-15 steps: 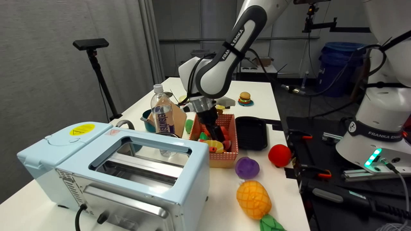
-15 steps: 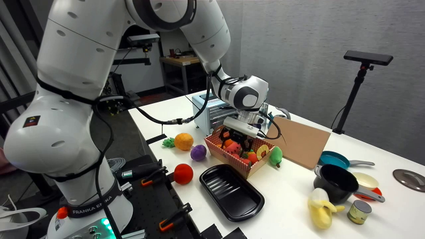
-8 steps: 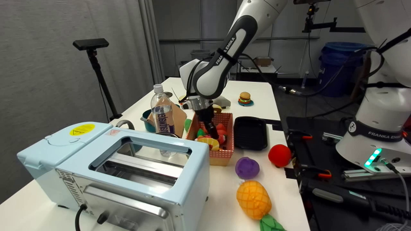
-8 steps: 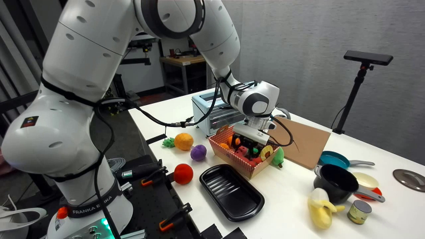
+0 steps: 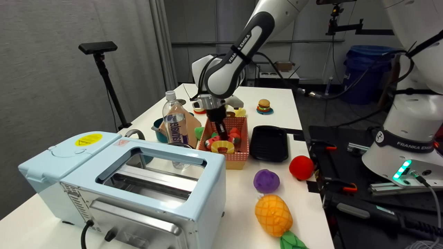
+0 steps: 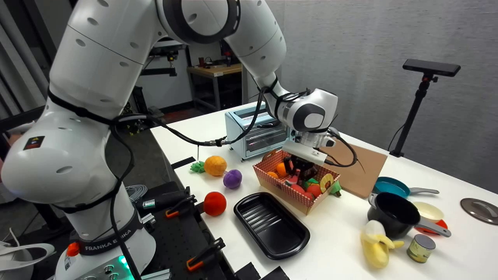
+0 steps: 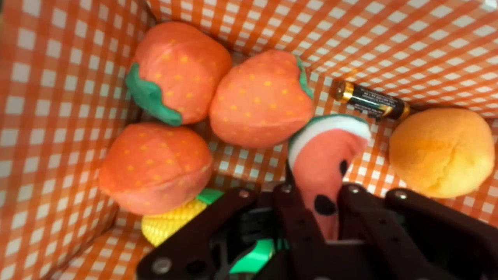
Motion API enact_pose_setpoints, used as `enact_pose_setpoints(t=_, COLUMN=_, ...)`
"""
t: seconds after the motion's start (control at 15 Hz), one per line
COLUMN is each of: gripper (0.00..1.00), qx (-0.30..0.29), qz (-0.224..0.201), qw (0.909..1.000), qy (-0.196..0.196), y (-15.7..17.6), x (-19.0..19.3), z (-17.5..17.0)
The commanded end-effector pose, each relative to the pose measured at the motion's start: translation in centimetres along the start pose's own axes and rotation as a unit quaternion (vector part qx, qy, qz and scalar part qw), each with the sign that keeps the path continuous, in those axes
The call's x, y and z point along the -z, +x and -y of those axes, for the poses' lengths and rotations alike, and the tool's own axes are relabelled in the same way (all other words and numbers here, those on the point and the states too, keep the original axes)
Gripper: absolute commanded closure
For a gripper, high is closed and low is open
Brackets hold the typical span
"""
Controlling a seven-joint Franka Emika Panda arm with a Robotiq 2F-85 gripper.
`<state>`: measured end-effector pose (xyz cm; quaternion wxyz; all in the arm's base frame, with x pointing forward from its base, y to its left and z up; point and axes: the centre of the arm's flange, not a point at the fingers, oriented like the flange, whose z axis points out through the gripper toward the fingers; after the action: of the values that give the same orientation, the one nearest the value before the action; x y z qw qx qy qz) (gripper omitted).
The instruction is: Put the watermelon plush toy in the black pot
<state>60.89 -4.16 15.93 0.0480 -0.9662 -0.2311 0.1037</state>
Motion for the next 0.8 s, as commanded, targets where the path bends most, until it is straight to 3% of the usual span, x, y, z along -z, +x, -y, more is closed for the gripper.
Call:
enact_pose_setpoints(t=0.0, gripper=0.97, qx=-0.007, qz=-0.02, qw=0.9995, qy=-0.025, y=-0.3, x=4.2, z=0.1)
enact_pose_setpoints(t=0.47, gripper=0.97, qx=-0.032, qz=-0.076, qw=0.9945, qy=-0.064, y=-2.6, x=13.6, z=0.7)
enact_pose_setpoints(t=0.73, gripper=0.97, qx=-0.081, qz=-0.113, qw=0.9868, qy=-0.083, y=-5.3, x=19.0, z=-1.7)
